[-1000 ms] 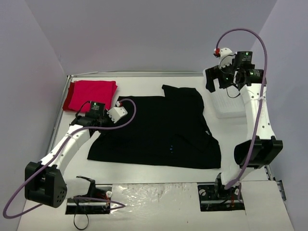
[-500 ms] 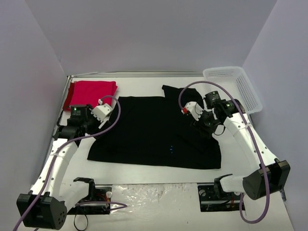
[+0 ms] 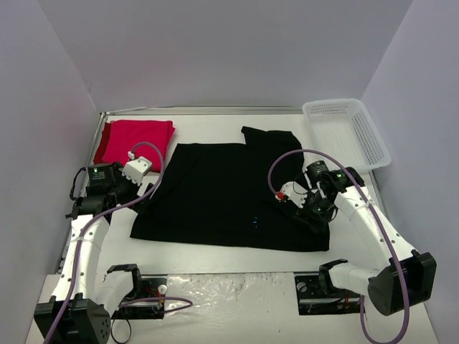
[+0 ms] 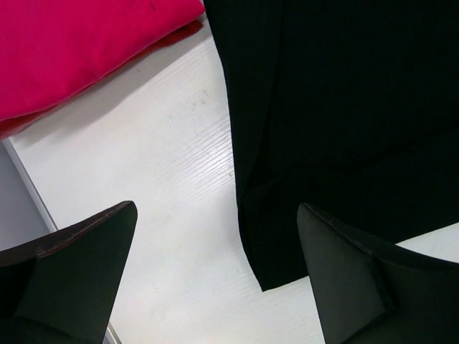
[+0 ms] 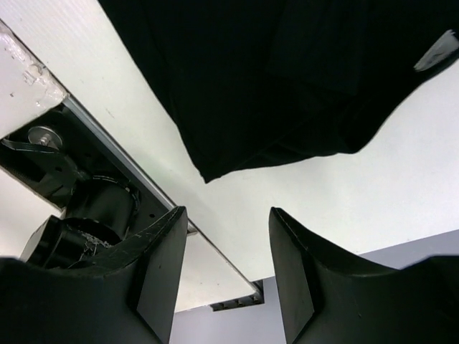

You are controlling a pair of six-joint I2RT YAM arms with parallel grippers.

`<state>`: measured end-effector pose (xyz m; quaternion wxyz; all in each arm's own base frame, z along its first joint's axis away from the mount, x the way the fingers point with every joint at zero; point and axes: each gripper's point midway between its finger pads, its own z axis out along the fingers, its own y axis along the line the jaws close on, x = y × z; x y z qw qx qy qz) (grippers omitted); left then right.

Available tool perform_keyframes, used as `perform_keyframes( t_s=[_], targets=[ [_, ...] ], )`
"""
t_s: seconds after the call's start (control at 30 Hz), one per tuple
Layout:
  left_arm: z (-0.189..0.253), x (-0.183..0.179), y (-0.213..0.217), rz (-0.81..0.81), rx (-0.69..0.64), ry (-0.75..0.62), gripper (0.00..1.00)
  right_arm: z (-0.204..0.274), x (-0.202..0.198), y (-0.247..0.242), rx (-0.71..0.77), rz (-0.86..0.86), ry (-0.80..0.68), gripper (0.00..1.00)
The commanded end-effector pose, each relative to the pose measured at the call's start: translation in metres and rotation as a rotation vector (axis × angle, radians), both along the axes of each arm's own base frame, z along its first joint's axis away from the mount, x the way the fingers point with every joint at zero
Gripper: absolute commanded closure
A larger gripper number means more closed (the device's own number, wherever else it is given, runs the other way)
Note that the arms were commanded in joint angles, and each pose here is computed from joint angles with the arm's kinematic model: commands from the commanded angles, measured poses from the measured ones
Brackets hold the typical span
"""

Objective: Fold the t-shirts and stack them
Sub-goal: Fold the flattened tshirt in 1/3 of the way

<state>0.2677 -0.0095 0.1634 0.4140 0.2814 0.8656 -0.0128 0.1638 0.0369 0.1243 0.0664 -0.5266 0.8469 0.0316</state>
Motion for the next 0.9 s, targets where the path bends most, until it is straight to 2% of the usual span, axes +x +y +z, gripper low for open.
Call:
perform_keyframes(
  t_s=[0.0,0.13,0.87],
  targets=[
    [0.004,0.001,-0.006,-0.019,-0.039,-0.008,0.06,-0.010,-0.009,-0.006,-0.037,0.009,0.051,0.54],
    [0.001,0.003,-0.003,0.000,-0.027,-0.004,0.06,-0.025,-0.004,-0.002,-0.043,0.000,0.112,0.54],
    [-0.001,0.002,-0.004,-0.001,-0.033,-0.002,0.06,-0.066,0.027,0.011,-0.075,-0.023,0.204,0.58]
  ],
)
